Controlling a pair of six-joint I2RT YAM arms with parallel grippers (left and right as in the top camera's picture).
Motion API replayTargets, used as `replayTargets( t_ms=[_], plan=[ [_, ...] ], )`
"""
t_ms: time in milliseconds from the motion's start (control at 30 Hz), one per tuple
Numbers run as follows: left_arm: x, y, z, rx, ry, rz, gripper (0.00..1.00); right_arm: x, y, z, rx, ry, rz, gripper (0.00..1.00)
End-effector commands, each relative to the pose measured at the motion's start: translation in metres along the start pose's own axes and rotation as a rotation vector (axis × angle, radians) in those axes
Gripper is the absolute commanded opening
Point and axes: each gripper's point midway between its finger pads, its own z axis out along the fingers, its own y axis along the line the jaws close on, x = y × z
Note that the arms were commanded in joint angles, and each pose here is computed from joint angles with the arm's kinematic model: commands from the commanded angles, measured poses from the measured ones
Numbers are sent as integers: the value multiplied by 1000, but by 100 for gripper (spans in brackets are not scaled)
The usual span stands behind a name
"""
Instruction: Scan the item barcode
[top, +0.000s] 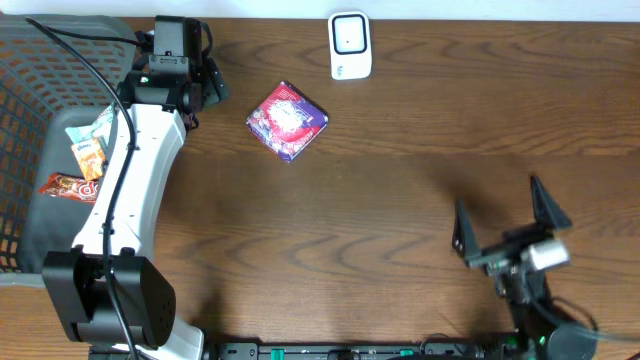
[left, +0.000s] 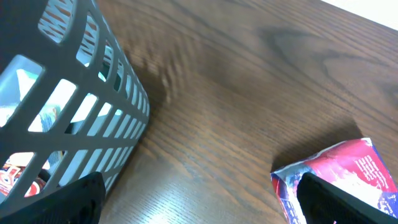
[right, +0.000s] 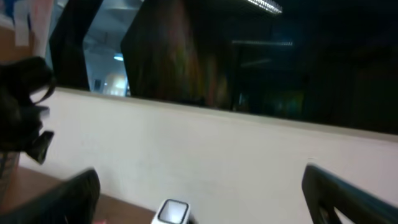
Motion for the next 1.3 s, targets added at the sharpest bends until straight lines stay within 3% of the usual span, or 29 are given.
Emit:
replayTargets(
  t_ms=[0, 200, 467, 633, 700, 900, 1033, 1133, 1267],
  plan=[
    [-3, 4, 0, -15, -9, -14, 98, -20, 4, 29, -79, 63, -56, 99],
    [14, -4, -1, 42, 70, 0, 98, 5, 16, 100, -304, 340, 89, 99],
    [32, -18, -4, 133, 153, 53, 98, 49, 8, 130, -321, 472, 160, 99],
    [37, -49, -12, 332, 174, 203, 99, 71, -25, 122, -149, 571, 151, 99],
    [36, -54, -13, 357, 171, 200, 100, 81, -47, 112, -41, 630, 143, 99],
    [24, -56, -27, 385, 120, 202, 90, 96, -111, 66, 261, 764, 169, 99],
    [-6, -53, -66, 413, -12, 218, 90, 97, -150, 33, 430, 818, 167, 99],
    [-32, -33, -94, 337, -144, 191, 91, 99, -161, 21, 478, 839, 176, 99],
    [-66, 27, -124, 118, -306, 57, 97, 106, -162, 15, 487, 869, 191, 99]
  ],
)
